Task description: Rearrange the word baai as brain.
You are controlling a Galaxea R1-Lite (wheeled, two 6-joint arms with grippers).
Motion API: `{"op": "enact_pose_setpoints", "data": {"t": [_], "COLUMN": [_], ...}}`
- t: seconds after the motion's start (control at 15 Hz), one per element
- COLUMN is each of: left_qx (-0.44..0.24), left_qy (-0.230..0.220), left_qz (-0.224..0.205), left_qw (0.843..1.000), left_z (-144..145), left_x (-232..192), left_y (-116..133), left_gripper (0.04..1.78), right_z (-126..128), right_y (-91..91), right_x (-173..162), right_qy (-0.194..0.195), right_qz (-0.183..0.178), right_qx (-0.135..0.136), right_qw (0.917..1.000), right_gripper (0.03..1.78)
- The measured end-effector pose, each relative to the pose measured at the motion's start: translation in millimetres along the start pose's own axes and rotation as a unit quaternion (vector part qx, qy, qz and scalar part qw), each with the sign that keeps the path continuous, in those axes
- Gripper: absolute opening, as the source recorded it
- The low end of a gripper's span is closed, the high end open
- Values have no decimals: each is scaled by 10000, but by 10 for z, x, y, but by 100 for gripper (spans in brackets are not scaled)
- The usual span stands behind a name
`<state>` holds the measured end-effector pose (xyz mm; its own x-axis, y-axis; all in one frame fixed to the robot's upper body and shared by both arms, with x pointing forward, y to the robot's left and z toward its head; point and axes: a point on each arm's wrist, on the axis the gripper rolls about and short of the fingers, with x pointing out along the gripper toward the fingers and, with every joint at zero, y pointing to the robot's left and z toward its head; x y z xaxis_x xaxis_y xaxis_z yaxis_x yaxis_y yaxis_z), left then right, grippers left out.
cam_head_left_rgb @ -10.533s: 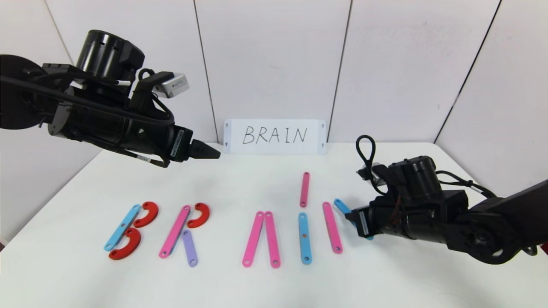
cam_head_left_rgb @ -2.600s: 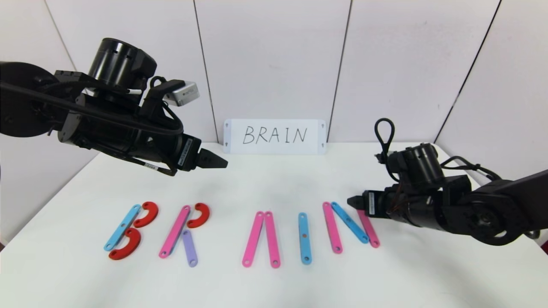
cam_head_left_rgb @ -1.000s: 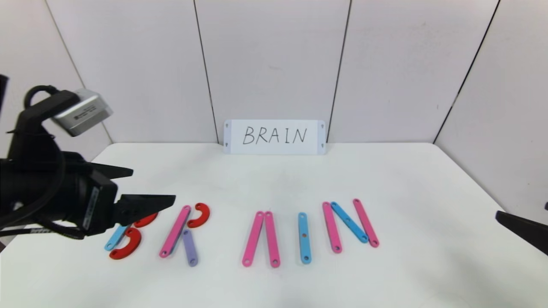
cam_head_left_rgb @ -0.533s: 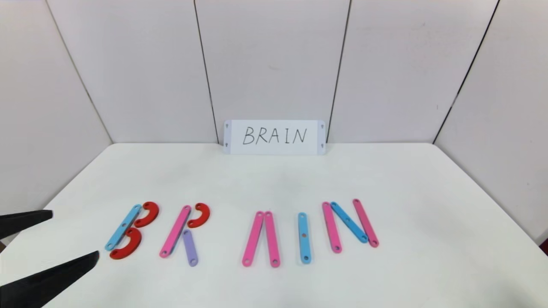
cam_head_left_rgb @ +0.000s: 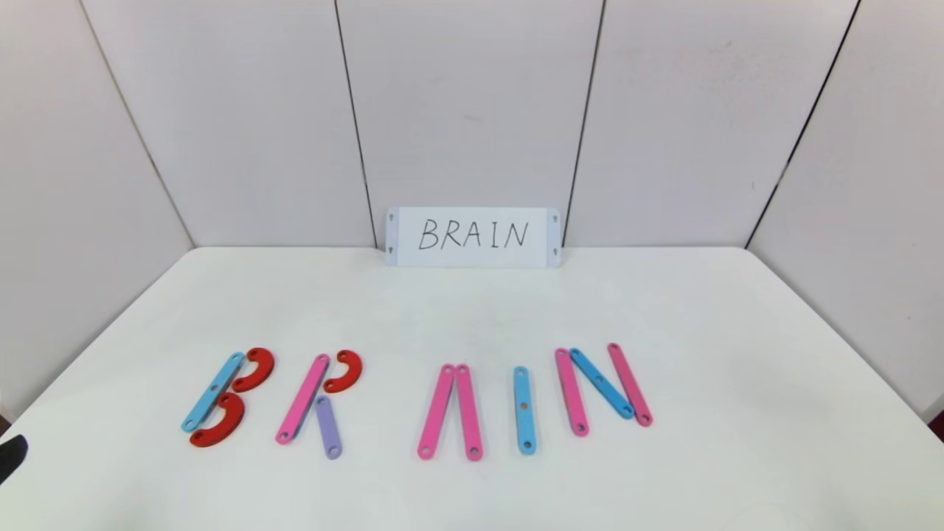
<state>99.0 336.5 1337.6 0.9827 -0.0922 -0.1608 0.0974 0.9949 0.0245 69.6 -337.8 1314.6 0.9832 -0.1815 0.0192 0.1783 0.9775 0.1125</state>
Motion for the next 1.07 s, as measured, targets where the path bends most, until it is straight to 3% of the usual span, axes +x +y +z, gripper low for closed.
{"op": "enact_pose_setpoints", "data": {"t": [0.27, 0.67, 0.87, 1.07], "left_qx": [-79, -94, -132, -88], "left_qy": [-79, -318, -490, -775], "left_qz": [740, 1150, 1559, 1454], "left_qw": [9972, 9928, 9865, 9863], "left_z": [-43, -241, -314, -497], "left_x": [-100, -410, -511, -567], "left_y": [18, 11, -44, -74], "left_gripper": [174, 174, 174, 174], "right_z": [-221, -436, -568, -646], "right_y": [-28, -67, -86, -95], "right_x": [-92, -311, -340, -316], "right_qy": [-125, -625, -698, -829], "right_qz": [444, 1432, 1455, 1315], "right_qx": [-255, -377, -436, -619], "right_qw": [9986, 9870, 9859, 9859], "right_gripper": [173, 173, 173, 173]}}
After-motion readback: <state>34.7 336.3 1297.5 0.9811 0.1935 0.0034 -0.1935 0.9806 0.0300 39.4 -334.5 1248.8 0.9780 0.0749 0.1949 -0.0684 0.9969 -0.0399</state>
